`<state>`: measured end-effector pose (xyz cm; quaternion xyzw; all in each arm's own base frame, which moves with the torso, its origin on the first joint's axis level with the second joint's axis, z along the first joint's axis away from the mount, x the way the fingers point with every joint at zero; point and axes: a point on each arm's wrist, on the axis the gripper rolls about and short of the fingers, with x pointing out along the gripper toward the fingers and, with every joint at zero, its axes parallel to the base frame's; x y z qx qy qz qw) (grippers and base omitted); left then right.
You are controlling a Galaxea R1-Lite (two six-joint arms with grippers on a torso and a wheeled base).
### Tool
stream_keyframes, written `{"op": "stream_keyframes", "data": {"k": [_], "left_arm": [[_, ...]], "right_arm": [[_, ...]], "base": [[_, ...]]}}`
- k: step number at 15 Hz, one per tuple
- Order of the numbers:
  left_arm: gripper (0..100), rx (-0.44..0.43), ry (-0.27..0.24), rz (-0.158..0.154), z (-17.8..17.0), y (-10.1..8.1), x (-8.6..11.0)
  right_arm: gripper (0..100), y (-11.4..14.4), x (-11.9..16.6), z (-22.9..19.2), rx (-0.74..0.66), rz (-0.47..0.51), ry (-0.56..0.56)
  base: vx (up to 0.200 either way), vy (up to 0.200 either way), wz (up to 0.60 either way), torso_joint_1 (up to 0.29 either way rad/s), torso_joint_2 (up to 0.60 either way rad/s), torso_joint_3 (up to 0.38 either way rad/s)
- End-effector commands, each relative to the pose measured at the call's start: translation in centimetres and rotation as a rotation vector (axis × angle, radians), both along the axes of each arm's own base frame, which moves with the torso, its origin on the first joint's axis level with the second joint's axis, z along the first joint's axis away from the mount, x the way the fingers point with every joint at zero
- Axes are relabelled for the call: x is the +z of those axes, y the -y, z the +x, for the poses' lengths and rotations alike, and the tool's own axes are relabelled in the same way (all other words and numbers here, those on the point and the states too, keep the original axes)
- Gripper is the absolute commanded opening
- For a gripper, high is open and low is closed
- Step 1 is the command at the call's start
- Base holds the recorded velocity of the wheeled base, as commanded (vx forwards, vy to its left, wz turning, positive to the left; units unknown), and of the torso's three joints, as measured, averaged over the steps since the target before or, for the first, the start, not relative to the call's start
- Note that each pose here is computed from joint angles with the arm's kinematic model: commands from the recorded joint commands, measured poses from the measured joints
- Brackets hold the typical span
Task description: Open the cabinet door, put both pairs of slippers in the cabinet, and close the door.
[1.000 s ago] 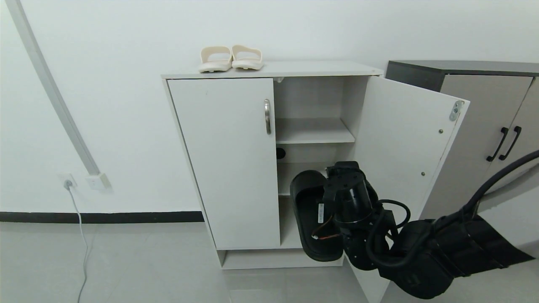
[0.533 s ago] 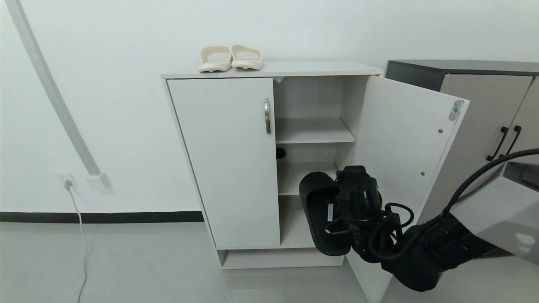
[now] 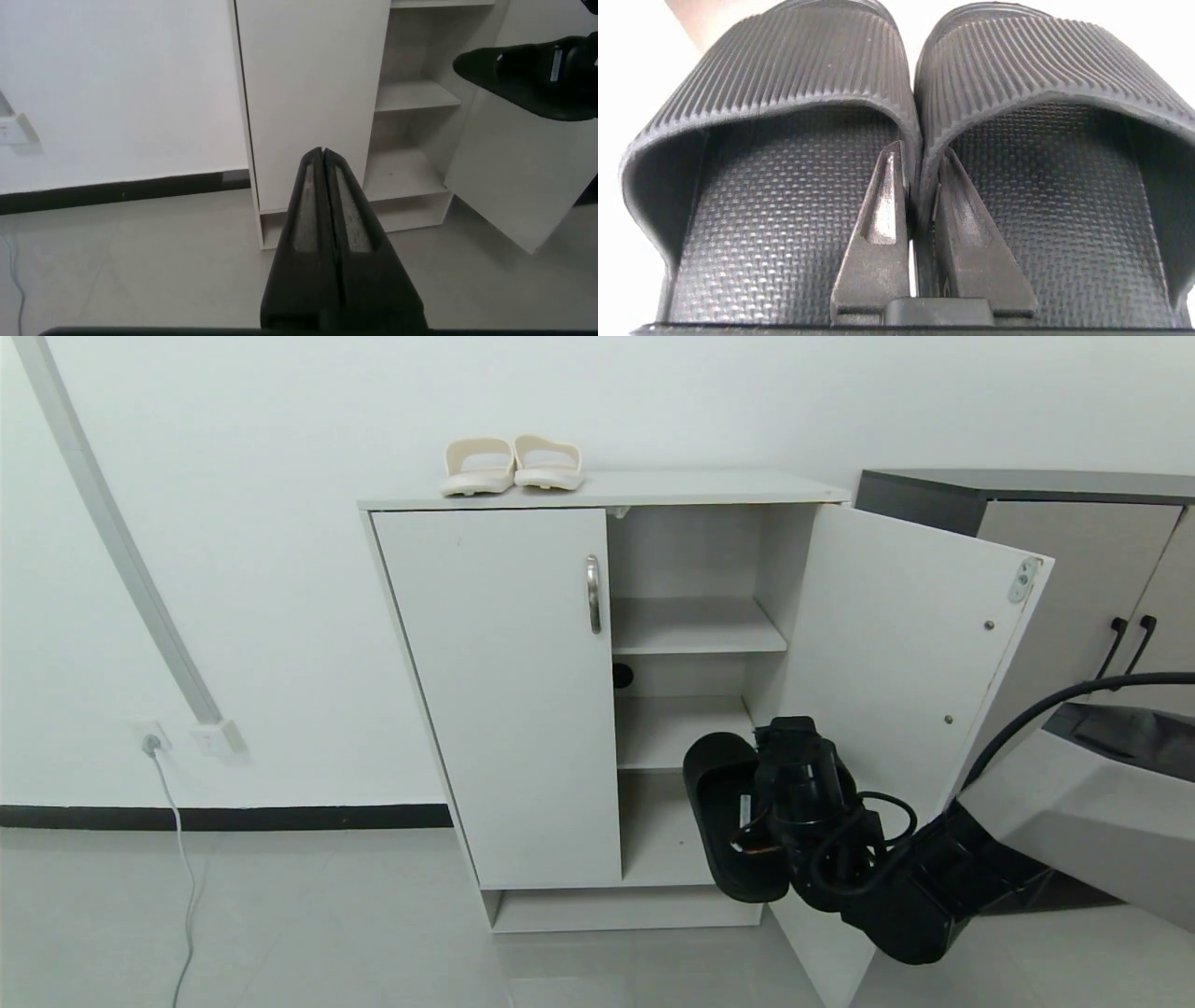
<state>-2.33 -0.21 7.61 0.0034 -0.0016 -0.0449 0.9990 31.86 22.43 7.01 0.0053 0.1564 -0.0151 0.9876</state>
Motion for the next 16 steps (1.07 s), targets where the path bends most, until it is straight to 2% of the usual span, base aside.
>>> {"op": "stream_keyframes", "data": {"k": [1,16], "left_arm": [[0,0.001,-0.001,0.000,0.0,0.0,0.0],[0,0.001,-0.001,0.000,0.0,0.0,0.0]], "right_arm": [[0,0.1,-0.5,0.2,-0.007,-0.007,-0.008],[0,2.3,-0.3,3.0,-0.049,-0.001,0.008]], "base": [[0.000,0.000,0.00,0.000,0.00,0.000],[0.000,0.000,0.00,0.000,0.00,0.000]]}}
